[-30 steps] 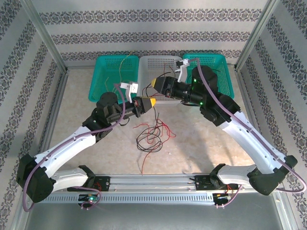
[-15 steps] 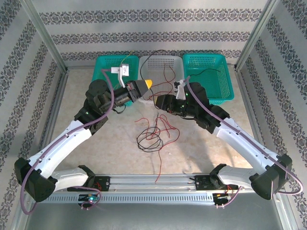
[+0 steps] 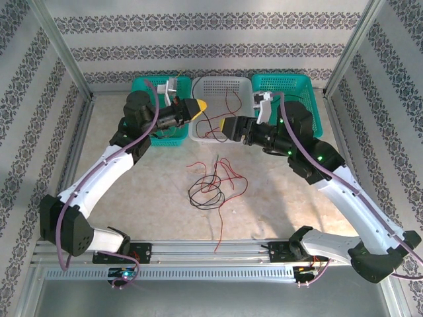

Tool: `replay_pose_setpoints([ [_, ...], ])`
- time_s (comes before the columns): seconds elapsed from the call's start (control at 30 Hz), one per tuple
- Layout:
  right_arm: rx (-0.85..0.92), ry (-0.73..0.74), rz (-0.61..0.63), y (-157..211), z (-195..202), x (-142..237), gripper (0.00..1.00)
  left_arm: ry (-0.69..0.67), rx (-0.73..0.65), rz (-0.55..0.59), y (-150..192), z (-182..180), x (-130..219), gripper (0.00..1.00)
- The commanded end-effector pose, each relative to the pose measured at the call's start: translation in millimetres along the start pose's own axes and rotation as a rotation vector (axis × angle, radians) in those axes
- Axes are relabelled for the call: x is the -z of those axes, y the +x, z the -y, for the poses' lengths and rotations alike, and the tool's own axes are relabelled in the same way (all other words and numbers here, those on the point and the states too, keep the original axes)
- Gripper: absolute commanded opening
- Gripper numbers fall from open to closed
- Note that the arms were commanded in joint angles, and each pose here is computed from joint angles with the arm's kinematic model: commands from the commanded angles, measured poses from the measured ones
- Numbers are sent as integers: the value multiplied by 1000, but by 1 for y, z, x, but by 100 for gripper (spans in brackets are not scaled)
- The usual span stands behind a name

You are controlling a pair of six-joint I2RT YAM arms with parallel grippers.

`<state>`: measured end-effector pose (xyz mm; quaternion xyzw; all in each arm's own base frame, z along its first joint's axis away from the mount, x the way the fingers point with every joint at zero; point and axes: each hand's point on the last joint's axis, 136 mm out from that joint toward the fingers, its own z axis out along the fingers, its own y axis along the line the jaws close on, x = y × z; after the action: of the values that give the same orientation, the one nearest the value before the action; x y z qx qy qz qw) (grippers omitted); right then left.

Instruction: Untangle the cables

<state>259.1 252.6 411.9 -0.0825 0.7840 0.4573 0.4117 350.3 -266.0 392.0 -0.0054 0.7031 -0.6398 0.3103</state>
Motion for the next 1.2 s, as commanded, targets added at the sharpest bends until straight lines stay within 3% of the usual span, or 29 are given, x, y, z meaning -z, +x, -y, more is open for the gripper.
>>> replay_pose_setpoints([
  [0.0, 86, 7, -57, 4, -2, -12, 59, 162, -23, -67, 7, 44, 7, 0],
  [0.33, 132, 7, -168, 23, -5, -40, 45, 198, -6, -145, 16, 49, 6, 0],
  [0.67, 144, 40, -184, 32, 1, -43, 0, 200, 11, -132, 18, 41, 5, 0],
  [0.8, 155, 44, -166, 30, -1, -37, 0, 200, 18, -124, 17, 39, 4, 0],
  [0.93, 152, 77, -136, 24, 4, -30, 0, 121, 5, -90, 14, 26, 6, 46],
  [1.17, 121, 245, -48, -3, 40, -2, 0, -125, -124, 43, 7, -1, 31, 92],
])
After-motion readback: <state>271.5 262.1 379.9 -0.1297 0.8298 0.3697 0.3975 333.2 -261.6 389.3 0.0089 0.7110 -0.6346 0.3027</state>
